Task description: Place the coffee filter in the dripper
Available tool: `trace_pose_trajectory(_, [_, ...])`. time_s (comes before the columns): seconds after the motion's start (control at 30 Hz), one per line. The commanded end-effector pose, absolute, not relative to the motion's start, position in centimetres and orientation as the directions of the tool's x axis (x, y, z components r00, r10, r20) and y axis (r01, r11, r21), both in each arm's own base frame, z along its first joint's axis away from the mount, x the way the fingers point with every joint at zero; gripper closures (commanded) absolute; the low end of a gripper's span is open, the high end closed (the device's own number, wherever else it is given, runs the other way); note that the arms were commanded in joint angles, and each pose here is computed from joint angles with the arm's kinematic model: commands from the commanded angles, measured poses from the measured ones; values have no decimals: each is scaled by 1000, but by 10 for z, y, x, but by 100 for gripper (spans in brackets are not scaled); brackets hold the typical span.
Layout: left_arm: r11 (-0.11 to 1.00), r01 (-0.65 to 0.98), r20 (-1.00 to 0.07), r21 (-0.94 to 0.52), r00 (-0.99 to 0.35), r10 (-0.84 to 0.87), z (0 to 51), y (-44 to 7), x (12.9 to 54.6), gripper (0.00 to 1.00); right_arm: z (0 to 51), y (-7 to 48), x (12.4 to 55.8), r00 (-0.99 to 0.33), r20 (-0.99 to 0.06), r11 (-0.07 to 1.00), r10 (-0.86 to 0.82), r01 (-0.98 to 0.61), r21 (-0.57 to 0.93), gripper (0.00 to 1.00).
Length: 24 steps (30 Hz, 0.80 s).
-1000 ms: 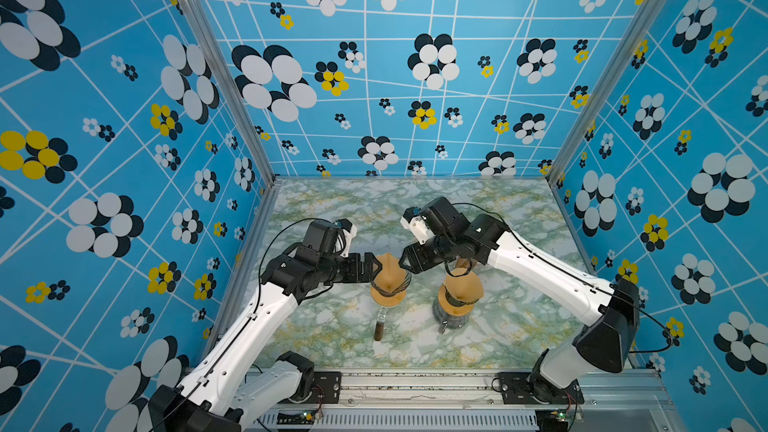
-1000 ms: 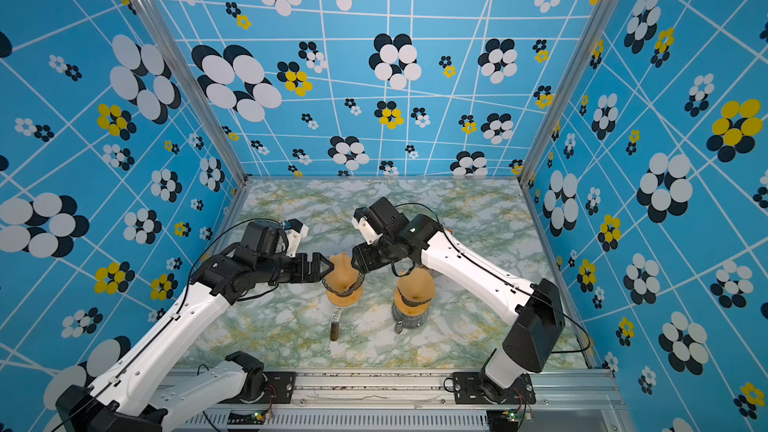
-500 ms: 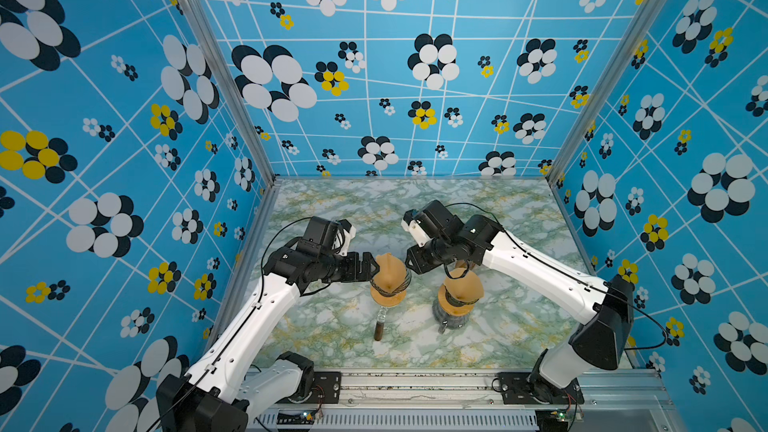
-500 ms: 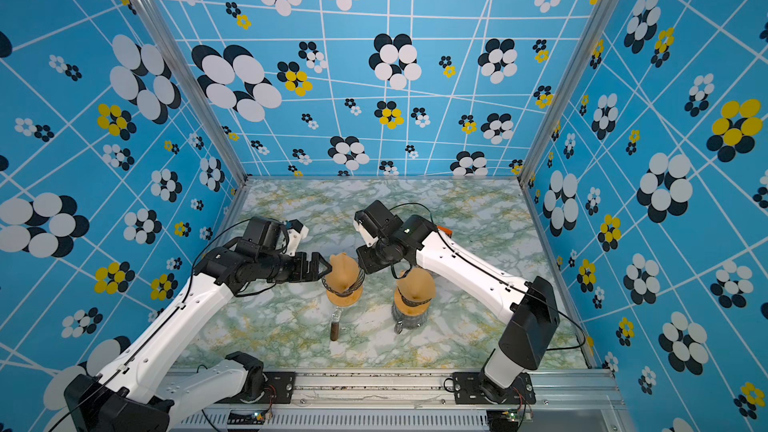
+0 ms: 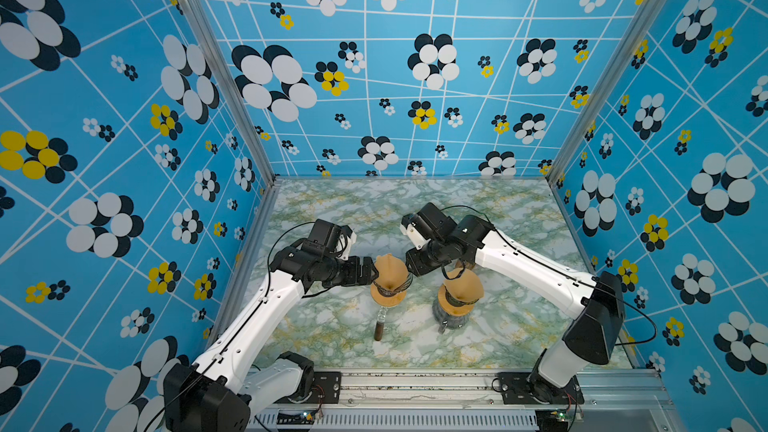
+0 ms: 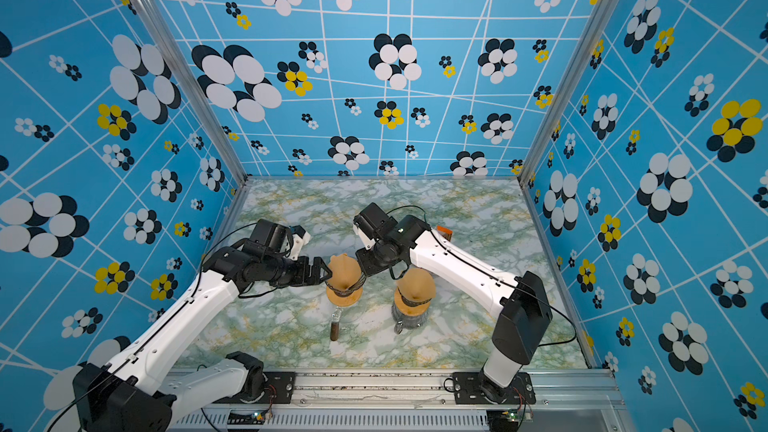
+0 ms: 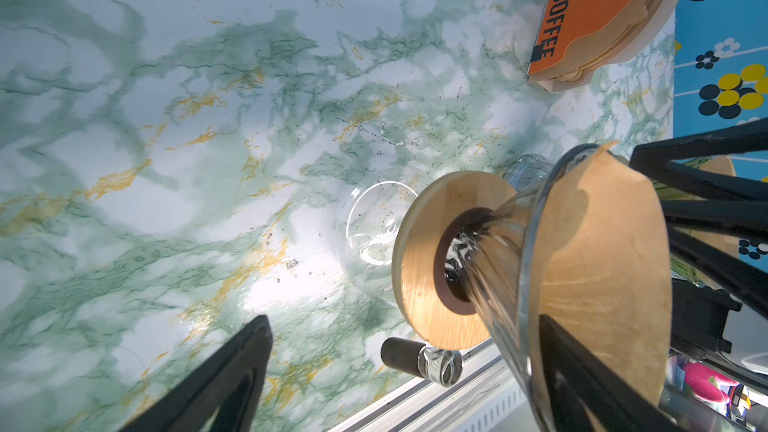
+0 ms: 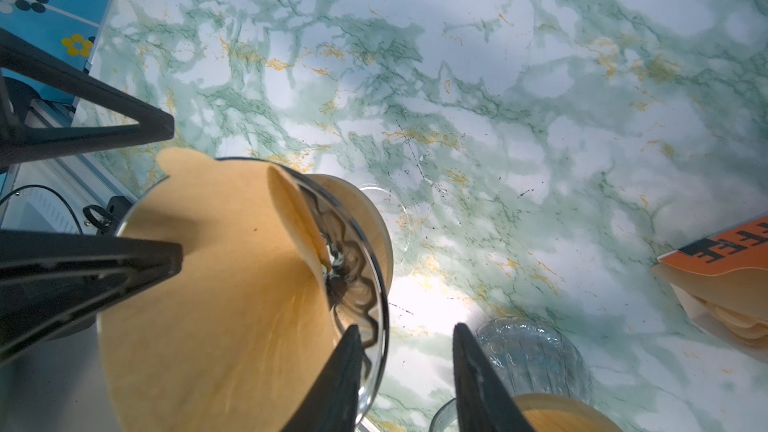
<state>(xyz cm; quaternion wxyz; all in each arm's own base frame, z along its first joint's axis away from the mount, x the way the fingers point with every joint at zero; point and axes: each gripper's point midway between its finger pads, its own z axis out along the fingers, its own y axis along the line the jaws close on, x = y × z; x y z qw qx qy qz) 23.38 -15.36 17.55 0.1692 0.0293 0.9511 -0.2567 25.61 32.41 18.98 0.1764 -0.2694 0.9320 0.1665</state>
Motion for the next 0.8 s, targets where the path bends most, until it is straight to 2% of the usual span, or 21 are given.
trace_pose_trajectory(0.0, [883, 123, -316, -453, -948, -30, 166, -147, 231, 1, 202, 326, 256, -772, -457, 784, -443, -580, 221, 61])
trace_pose_trajectory(0.2, [888, 113, -311, -447, -950, -36, 165, -144, 230, 1, 222, 334, 253, -761, -505, 755, -408, -592, 281, 67])
trace_pose_trajectory(0.33, [887, 109, -309, -449, -950, -39, 164, -144, 227, 1, 229, 332, 254, -758, -522, 763, -390, -584, 278, 68])
trace_pose_trajectory(0.47, [886, 106, -309, -452, -950, -44, 164, -143, 224, 1, 232, 336, 252, -760, -521, 751, -388, -589, 300, 64])
trace_pose_trajectory(0.57, [883, 107, -312, -458, -949, -47, 164, -143, 223, 1, 227, 346, 245, -758, -498, 718, -420, -614, 329, 56])
trace_pose_trajectory(0.67, [882, 104, -307, -459, -950, -48, 163, -143, 222, 1, 213, 346, 243, -751, -465, 733, -469, -625, 270, 50])
trace_pose_trajectory(0.77, [880, 105, -311, -462, -949, -50, 165, -143, 221, 1, 208, 345, 248, -752, -454, 751, -478, -617, 233, 49])
